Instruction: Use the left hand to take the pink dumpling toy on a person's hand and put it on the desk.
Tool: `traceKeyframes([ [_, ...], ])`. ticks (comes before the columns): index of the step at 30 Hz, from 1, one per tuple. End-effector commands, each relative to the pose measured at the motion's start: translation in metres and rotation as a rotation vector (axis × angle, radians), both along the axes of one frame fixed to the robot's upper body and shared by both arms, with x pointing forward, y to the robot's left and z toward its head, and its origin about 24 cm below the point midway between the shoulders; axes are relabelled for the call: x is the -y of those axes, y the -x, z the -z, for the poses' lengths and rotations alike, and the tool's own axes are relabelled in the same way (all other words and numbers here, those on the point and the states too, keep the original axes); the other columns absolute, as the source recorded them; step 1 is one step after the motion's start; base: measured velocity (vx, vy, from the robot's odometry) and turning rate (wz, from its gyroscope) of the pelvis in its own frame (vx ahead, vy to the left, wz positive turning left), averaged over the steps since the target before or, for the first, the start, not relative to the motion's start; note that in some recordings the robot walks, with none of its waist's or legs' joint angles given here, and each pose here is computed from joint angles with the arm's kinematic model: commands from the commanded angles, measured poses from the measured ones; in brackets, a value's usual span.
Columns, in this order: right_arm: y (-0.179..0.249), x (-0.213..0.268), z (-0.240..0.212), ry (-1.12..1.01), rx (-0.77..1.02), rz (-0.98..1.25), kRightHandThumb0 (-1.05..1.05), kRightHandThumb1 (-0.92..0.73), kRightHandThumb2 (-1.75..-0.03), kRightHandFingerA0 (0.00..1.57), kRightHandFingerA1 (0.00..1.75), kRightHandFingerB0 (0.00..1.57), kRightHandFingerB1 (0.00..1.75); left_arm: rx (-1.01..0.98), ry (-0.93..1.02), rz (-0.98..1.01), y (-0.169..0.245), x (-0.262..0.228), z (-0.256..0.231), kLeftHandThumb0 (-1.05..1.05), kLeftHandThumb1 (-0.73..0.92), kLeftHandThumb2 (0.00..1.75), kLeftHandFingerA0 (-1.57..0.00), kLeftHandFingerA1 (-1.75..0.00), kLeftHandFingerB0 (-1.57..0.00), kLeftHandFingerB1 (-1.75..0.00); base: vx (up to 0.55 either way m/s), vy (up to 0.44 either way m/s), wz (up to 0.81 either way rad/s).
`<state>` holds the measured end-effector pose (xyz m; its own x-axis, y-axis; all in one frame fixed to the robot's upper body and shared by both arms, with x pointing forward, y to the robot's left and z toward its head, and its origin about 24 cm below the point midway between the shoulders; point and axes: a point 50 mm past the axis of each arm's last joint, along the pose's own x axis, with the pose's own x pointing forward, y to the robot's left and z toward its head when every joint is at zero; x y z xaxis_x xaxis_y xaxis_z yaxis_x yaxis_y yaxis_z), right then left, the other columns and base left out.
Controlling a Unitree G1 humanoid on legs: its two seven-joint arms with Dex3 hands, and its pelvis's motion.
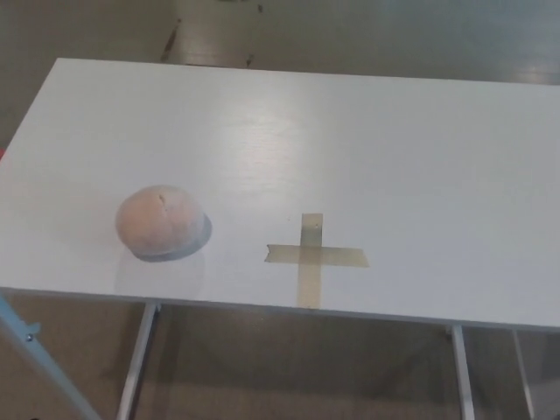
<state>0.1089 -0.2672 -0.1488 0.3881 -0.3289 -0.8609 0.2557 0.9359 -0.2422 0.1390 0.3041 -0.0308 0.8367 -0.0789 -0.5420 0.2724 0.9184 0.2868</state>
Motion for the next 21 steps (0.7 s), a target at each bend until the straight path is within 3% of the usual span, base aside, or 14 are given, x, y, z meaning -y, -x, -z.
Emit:
traceKeyframes([
  [1, 0.001, -0.006, 0.002, 0.041, -0.005, -0.020, -0.15, -0.70, -0.60, 0.73, 0.50, 0.52, 0.42, -0.507, -0.306, -0.280, 0.034, -0.032, 0.082, -0.54, 0.64, 0.89, -0.52, -0.53, -0.36, -0.47, 0.00, 0.000, 0.00],
  [10, 0.001, -0.008, 0.002, 0.044, -0.012, -0.009, -0.18, -0.71, -0.60, 0.75, 0.52, 0.51, 0.41, -0.514, -0.298, -0.229, 0.031, -0.030, 0.084, -0.53, 0.62, 0.88, -0.52, -0.53, -0.37, -0.47, 0.00, 0.000, 0.00],
  [11, 0.001, -0.009, 0.003, 0.040, -0.008, -0.001, -0.19, -0.72, -0.61, 0.76, 0.53, 0.51, 0.41, -0.520, -0.292, -0.240, 0.030, -0.030, 0.084, -0.47, 0.73, 0.62, -0.56, -0.39, -0.43, -0.35, 0.00, 0.000, 0.00],
  [20, 0.026, -0.004, 0.007, 0.038, -0.041, 0.005, -0.17, -0.72, -0.61, 0.75, 0.53, 0.52, 0.42, -0.570, -0.289, -0.237, 0.050, -0.030, 0.091, -0.46, 0.73, 0.62, -0.54, -0.38, -0.40, -0.34, 0.00, 0.000, 0.00],
  [21, 0.028, -0.004, 0.007, 0.037, -0.041, 0.013, -0.17, -0.72, -0.61, 0.74, 0.52, 0.53, 0.42, -0.572, -0.291, -0.236, 0.051, -0.029, 0.091, -0.52, 0.62, 0.86, -0.49, -0.51, -0.35, -0.46, 0.00, 0.000, 0.00],
])
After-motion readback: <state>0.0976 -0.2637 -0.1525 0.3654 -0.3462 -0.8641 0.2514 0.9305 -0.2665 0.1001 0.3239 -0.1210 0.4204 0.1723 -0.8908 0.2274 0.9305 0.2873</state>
